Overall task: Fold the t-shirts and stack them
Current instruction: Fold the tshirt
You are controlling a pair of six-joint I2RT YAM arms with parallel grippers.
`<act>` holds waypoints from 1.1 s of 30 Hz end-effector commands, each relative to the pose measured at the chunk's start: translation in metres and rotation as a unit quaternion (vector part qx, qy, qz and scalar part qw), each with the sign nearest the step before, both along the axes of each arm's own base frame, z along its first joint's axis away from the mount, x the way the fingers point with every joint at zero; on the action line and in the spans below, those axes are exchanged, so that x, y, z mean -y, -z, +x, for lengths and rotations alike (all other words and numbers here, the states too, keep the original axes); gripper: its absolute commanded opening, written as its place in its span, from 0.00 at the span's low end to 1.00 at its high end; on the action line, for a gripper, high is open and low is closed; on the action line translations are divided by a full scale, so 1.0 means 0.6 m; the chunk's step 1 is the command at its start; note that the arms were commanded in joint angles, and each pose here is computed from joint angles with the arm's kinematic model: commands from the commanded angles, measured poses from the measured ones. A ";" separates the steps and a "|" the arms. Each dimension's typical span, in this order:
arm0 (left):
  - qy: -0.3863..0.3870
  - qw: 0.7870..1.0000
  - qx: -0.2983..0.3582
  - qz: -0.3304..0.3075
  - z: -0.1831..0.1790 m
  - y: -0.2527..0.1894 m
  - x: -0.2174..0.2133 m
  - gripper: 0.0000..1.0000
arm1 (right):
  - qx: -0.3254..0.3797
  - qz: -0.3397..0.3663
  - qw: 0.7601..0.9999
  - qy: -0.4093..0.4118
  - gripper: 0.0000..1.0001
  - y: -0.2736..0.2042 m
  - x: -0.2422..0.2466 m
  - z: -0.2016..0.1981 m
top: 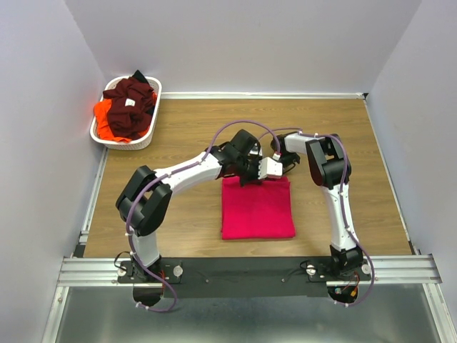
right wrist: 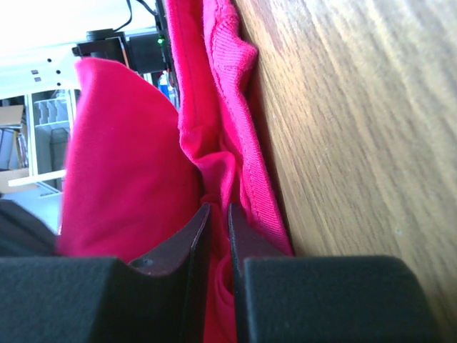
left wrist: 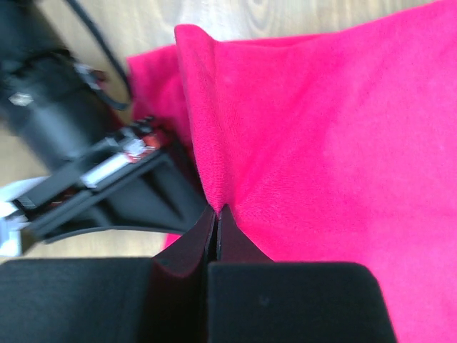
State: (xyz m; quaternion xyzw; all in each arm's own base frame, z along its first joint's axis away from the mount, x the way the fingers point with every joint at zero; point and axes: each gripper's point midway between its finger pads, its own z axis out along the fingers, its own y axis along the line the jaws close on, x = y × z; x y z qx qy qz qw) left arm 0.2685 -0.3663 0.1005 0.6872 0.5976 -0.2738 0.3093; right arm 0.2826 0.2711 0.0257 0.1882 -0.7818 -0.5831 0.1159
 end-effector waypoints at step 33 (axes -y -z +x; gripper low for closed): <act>-0.018 0.997 0.076 -0.024 0.036 -0.051 0.011 0.00 | 0.116 -0.048 0.992 -0.019 0.33 -0.035 0.004 0.061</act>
